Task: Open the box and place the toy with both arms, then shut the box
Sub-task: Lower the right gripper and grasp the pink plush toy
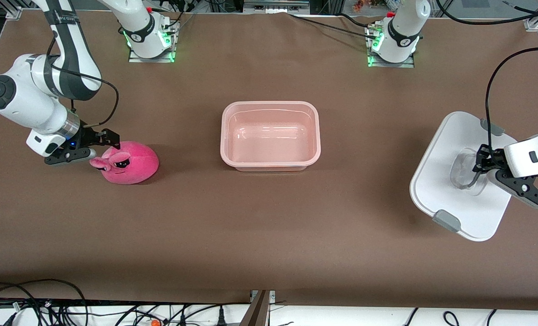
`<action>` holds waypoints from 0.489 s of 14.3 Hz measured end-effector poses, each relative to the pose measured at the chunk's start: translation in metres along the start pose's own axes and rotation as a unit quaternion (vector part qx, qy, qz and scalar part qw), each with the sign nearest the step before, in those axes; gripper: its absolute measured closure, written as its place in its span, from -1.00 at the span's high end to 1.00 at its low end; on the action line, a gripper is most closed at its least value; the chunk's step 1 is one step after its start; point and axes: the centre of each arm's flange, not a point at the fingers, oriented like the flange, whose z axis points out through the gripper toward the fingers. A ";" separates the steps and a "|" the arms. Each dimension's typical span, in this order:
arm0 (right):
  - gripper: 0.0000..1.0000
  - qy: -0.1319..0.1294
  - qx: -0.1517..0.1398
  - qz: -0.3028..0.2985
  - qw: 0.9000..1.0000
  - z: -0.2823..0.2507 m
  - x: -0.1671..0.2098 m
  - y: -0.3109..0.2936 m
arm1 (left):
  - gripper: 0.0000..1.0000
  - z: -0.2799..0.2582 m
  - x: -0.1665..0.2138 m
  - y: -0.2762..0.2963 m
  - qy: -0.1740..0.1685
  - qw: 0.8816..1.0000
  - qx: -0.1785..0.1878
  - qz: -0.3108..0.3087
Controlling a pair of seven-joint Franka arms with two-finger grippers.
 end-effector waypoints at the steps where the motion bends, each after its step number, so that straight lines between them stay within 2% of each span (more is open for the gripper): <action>1: 1.00 0.003 -0.001 -0.001 1.000 0.000 0.001 -0.001 | -0.86 0.000 0.000 0.000 0.000 1.000 0.000 0.000; 7: 1.00 0.009 -0.006 -0.004 1.000 0.011 0.005 -0.003 | -0.86 0.000 0.004 0.006 0.000 1.000 0.000 0.005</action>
